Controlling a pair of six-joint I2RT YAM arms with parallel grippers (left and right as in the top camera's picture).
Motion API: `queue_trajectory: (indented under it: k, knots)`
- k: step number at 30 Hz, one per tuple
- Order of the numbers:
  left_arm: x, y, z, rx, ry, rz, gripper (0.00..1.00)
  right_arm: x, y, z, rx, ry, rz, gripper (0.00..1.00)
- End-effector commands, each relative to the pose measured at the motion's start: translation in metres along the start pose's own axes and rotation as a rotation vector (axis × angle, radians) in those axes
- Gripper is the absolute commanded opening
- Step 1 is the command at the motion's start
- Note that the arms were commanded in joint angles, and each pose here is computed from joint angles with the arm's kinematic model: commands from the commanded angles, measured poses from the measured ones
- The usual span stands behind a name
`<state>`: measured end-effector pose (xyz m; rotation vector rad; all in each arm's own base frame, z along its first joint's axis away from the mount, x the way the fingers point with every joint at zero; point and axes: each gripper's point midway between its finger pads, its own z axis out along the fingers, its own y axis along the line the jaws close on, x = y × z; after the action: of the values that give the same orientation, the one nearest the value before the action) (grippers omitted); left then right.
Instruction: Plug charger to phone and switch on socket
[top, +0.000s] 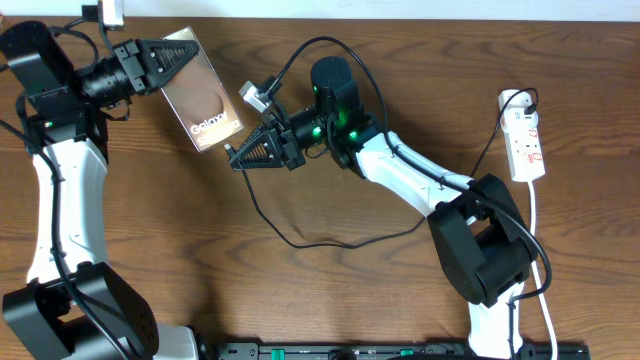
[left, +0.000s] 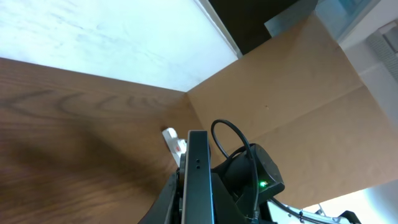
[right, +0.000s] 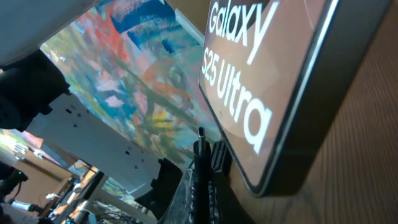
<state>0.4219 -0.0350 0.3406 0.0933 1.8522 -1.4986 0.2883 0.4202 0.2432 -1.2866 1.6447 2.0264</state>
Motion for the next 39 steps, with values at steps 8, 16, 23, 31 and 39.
queue_trajectory:
  k: [8,16,23,31,39]
  knots:
    - [-0.0003,-0.0038,-0.0014,0.009,0.004,-0.014,0.07,-0.0046,-0.0018,0.0034,0.015,-0.012,0.025,0.01]
    - [-0.0003,-0.0039,-0.0014,0.010,0.004,-0.013,0.07,-0.0055,-0.0029,0.0036,0.022,-0.018,0.065,0.01]
    - [-0.0002,-0.0039,-0.0014,0.010,0.004,0.005,0.07,-0.0044,-0.0014,0.0043,0.014,-0.011,0.065,0.01]
    - [0.0010,-0.0052,-0.0015,0.018,0.011,0.036,0.07,-0.0047,-0.0011,0.0043,0.013,-0.012,0.060,0.01]
    - [0.0011,-0.0053,-0.0012,0.018,0.012,0.035,0.07,-0.0048,-0.0012,0.0043,0.014,-0.012,0.057,0.01]
